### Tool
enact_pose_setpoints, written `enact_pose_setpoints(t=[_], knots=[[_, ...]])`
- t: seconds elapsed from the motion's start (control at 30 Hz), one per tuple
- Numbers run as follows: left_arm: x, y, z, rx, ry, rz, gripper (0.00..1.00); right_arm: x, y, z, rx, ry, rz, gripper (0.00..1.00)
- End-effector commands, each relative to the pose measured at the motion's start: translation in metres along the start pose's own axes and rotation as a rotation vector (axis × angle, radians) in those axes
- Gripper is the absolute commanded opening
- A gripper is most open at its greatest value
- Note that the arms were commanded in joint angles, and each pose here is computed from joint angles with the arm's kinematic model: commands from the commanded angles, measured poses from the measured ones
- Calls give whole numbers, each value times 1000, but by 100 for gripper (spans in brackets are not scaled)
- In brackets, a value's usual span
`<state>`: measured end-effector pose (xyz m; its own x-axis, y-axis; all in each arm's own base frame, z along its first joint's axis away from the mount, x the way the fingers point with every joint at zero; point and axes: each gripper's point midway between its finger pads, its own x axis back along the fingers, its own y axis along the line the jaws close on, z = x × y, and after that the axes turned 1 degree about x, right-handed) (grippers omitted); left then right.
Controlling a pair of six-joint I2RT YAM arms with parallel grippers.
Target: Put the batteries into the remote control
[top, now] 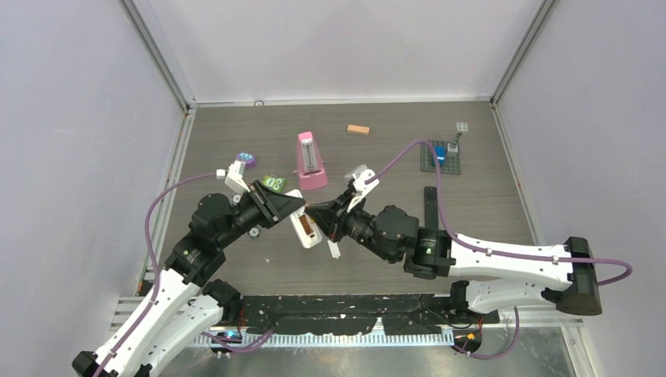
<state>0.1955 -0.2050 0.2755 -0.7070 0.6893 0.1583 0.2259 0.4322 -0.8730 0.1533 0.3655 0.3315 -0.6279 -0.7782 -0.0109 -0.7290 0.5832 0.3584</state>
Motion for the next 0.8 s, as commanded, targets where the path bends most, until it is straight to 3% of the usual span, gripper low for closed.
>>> enact_pose_setpoints(t=[0.0, 0.77], knots=[[11, -34, -10, 56, -13, 81, 0, -8, 22, -17, 42, -72, -51, 5], [26, -57, -4, 149, 48, 122, 0, -11, 11, 23, 100, -69, -47, 5]])
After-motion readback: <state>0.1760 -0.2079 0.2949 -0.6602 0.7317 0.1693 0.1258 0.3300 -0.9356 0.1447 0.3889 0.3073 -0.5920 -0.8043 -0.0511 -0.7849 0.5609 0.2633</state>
